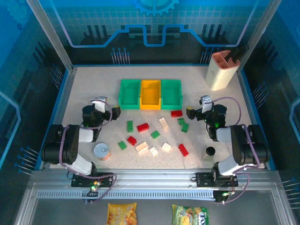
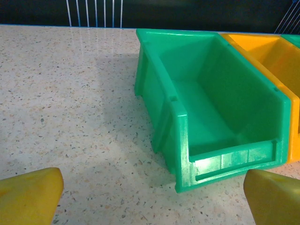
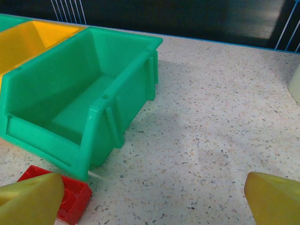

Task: Sort the legos into containers by color
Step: Pick up the lego from the bottom-center of the table.

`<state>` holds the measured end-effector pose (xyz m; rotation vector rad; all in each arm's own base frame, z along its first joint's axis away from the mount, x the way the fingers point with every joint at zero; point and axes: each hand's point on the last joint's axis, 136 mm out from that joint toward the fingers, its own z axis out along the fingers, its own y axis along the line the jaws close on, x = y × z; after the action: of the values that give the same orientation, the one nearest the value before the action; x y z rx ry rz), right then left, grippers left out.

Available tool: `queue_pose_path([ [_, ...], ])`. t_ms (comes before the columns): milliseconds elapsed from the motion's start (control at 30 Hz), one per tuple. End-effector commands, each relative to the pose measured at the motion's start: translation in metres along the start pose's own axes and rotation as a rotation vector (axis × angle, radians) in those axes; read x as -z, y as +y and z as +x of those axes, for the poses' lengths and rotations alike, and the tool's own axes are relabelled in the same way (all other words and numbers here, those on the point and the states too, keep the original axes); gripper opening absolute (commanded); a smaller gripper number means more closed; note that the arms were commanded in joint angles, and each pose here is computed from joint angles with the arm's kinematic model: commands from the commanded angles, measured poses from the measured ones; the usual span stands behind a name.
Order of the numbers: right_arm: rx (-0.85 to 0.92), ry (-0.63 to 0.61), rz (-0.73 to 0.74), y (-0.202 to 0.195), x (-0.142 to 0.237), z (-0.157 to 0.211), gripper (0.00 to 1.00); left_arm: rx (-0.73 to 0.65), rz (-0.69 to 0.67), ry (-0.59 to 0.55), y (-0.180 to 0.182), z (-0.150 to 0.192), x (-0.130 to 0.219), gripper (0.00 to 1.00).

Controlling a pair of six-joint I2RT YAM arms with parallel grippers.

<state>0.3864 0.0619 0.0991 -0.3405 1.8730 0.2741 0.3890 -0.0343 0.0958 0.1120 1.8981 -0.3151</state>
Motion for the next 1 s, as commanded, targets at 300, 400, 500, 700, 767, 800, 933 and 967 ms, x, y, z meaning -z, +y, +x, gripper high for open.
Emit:
queue_pose_path([
  [300,0.023,-0.025,-0.010,0.000,0.002,-0.004,1.00,-0.025,0.029,-0.025,-0.004,-0.003,0.002,0.99],
  [400,0.023,-0.026,-0.010,0.000,0.001,-0.004,1.00,-0.025,0.029,-0.027,-0.005,-0.004,0.002,0.99],
  [500,0.022,-0.025,-0.010,0.000,0.001,-0.004,1.00,-0.023,0.028,-0.025,-0.004,-0.003,0.002,0.99],
  [700,0.022,-0.026,-0.010,0.000,0.002,-0.004,1.00,0.002,-0.030,-0.026,0.007,-0.004,0.001,0.99],
  [767,0.022,-0.025,-0.009,-0.001,0.001,-0.004,1.00,0.003,-0.029,-0.024,0.007,-0.004,0.001,0.99],
  [800,0.022,-0.025,-0.010,0.000,0.002,-0.003,1.00,0.002,-0.030,-0.024,0.007,-0.004,0.001,0.99],
  [933,0.022,-0.026,-0.010,0.000,0.002,-0.004,1.00,0.002,-0.032,-0.025,0.007,-0.004,0.001,0.99],
  [967,0.023,-0.027,-0.001,-0.002,0.002,-0.004,1.00,0.002,-0.032,-0.023,0.007,-0.004,0.001,0.99],
])
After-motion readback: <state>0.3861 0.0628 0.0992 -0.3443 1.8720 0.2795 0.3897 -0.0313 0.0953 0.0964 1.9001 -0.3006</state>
